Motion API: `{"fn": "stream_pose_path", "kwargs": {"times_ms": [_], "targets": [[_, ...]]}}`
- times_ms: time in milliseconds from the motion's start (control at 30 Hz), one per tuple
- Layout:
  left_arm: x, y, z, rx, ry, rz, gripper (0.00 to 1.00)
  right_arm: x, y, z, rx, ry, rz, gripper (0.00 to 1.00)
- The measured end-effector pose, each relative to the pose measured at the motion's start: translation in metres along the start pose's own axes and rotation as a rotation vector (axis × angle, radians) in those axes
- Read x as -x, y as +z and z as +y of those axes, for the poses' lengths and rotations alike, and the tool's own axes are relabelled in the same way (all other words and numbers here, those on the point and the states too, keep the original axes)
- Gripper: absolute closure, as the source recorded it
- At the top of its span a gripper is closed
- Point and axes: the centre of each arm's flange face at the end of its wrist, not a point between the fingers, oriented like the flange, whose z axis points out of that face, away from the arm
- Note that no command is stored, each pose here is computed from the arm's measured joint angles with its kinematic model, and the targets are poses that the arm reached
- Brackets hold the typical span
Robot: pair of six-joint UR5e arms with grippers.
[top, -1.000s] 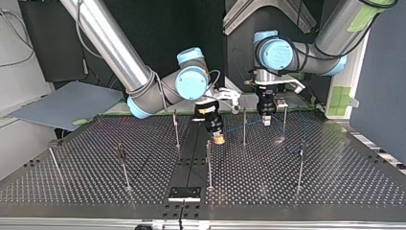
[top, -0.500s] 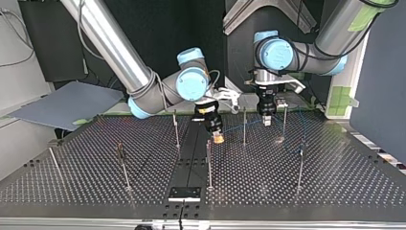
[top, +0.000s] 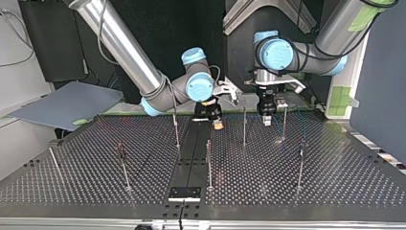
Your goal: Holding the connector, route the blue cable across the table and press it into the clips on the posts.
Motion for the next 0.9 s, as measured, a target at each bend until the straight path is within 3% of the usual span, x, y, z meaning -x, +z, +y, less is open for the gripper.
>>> {"fn": "stream_pose_path", "kwargs": {"times_ms": [200, 400, 500, 900], "targets": [[-0.002, 0.0, 0.002, 0.004, 0.004, 0.006, 0.67, 0.002, 0.001, 0.0, 0.0, -0.001, -0.004, 1.0], [-0.022, -0.011, 0.01, 0.02, 0.059, 0.079, 0.67, 0.002, 0.001, 0.0, 0.0, -0.001, -0.004, 1.0], [-0.025, -0.013, 0.011, 0.021, 0.089, 0.094, 0.67, 0.002, 0.001, 0.0, 0.0, -0.001, -0.004, 1.0], [-0.027, -0.014, 0.012, 0.02, 0.125, 0.101, 0.67, 0.002, 0.001, 0.0, 0.0, -0.001, -0.004, 1.0]]}}
